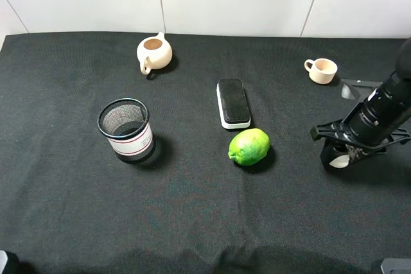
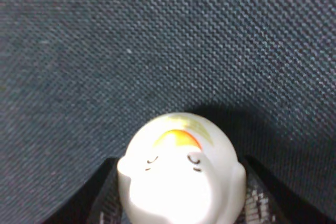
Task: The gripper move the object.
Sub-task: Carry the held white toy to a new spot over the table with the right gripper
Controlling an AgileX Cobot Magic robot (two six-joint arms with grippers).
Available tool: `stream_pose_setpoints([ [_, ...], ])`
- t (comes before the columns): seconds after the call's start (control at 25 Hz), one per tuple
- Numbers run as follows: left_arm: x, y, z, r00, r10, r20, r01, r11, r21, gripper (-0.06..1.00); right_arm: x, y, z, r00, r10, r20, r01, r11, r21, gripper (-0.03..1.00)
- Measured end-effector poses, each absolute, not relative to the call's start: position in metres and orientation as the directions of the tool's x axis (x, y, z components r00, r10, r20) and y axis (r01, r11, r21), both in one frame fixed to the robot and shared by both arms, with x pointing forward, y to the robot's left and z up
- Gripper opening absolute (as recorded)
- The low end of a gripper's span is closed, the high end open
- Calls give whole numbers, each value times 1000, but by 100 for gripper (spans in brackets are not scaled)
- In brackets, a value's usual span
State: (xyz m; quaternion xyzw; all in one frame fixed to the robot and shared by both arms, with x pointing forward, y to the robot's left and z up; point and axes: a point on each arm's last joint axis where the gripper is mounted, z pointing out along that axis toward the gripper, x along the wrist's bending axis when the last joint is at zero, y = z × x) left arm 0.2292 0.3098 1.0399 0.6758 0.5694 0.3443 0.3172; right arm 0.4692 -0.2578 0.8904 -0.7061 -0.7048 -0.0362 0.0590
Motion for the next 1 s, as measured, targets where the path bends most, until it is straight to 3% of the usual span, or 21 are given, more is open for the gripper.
stream_pose_setpoints([
  [1.0, 229, 310, 1040, 115, 988, 104, 551, -150, 821, 99, 501, -250, 980, -33, 982, 188, 999, 29, 26, 34],
])
